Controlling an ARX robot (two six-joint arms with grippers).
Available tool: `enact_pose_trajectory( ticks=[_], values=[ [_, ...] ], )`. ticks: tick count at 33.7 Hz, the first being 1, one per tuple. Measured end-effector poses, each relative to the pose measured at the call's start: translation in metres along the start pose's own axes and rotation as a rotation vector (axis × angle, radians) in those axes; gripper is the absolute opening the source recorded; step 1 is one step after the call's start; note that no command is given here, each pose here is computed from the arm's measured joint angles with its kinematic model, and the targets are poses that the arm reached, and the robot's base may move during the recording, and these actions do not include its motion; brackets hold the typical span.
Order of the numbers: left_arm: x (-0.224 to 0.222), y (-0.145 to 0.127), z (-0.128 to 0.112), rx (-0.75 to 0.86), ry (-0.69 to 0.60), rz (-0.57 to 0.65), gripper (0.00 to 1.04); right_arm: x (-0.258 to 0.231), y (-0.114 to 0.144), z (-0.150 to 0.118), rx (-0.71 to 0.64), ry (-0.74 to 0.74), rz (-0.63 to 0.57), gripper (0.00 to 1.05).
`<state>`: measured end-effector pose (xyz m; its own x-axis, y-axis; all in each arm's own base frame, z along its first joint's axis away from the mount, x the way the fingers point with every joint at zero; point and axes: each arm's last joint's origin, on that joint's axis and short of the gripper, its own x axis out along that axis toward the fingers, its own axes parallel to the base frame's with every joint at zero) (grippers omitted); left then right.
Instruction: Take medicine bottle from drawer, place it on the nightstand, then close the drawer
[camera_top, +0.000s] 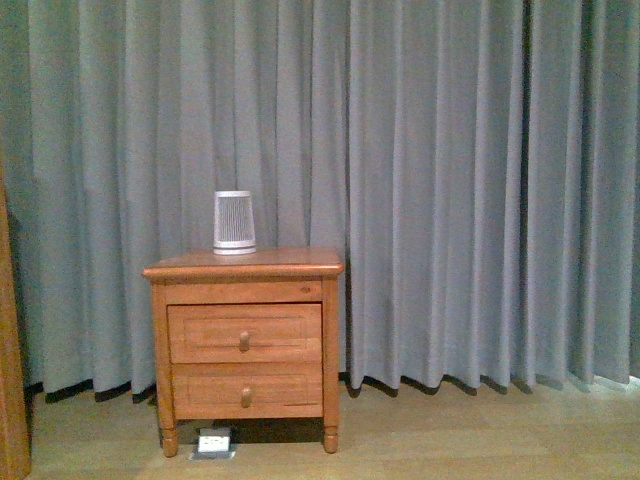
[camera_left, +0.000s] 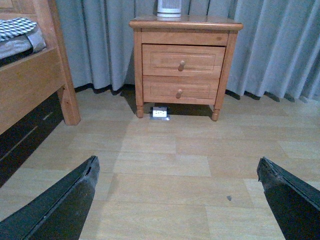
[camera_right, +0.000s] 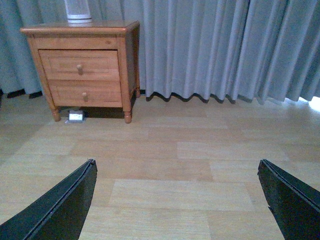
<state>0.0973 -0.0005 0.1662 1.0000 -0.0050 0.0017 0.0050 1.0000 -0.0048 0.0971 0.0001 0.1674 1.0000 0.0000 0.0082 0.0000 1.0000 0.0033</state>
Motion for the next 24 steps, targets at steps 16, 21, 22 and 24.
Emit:
enact_pose_trajectory(
  ticks=[16,21,22,24],
  values=[
    [0.0,0.0,0.0,0.0,0.0,0.0,0.98,0.0,0.0,0.0,0.0,0.0,0.0,0.98],
    [0.0,0.0,0.0,0.0,0.0,0.0,0.98,0.0,0.0,0.0,0.0,0.0,0.0,0.98],
    [0.0,0.0,0.0,0.0,0.0,0.0,0.98,0.0,0.0,0.0,0.0,0.0,0.0,0.98],
    [0.0,0.0,0.0,0.0,0.0,0.0,0.98,0.0,0.0,0.0,0.0,0.0,0.0,0.98]
  ],
)
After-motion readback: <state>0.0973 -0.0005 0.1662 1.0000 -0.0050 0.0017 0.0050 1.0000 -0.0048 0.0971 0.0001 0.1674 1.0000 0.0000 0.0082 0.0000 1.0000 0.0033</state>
